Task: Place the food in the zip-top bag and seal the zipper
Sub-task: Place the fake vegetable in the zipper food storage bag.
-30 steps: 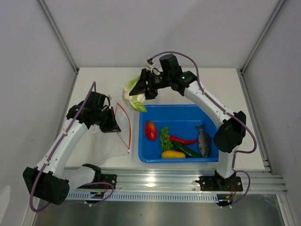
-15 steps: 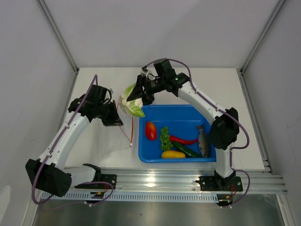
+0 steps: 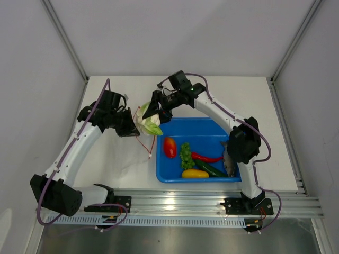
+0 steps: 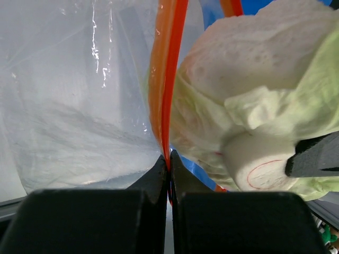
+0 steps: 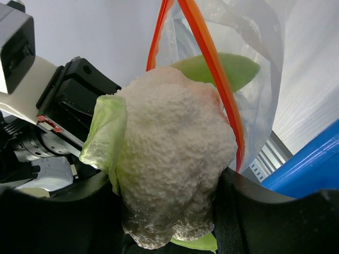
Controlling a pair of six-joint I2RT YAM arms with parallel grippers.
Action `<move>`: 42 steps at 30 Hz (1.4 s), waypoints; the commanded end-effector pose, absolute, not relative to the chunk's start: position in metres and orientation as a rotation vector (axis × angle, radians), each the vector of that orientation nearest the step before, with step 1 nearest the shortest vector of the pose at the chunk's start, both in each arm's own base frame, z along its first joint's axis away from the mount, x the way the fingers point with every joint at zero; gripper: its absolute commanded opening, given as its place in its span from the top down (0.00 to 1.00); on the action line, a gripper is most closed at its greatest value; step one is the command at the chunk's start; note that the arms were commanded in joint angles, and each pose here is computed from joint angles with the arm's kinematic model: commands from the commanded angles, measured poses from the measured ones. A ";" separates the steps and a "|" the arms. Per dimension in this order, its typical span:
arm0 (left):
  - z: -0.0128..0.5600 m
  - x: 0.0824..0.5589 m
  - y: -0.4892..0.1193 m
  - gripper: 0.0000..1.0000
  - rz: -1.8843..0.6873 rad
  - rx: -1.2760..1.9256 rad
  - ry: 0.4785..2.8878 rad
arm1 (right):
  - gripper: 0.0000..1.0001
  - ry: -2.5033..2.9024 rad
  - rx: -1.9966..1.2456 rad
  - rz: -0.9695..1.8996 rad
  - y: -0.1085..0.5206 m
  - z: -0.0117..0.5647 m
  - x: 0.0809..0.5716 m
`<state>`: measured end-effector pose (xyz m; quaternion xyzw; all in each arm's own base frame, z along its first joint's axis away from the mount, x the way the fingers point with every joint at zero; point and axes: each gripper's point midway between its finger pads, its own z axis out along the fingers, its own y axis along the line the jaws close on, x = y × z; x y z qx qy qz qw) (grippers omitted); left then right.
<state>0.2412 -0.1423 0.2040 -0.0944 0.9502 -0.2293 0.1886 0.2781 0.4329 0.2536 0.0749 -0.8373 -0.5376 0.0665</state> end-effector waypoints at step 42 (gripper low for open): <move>0.249 0.242 -0.161 0.99 -0.817 -0.225 2.571 | 0.56 -2.439 0.305 -1.565 0.449 0.251 0.276</move>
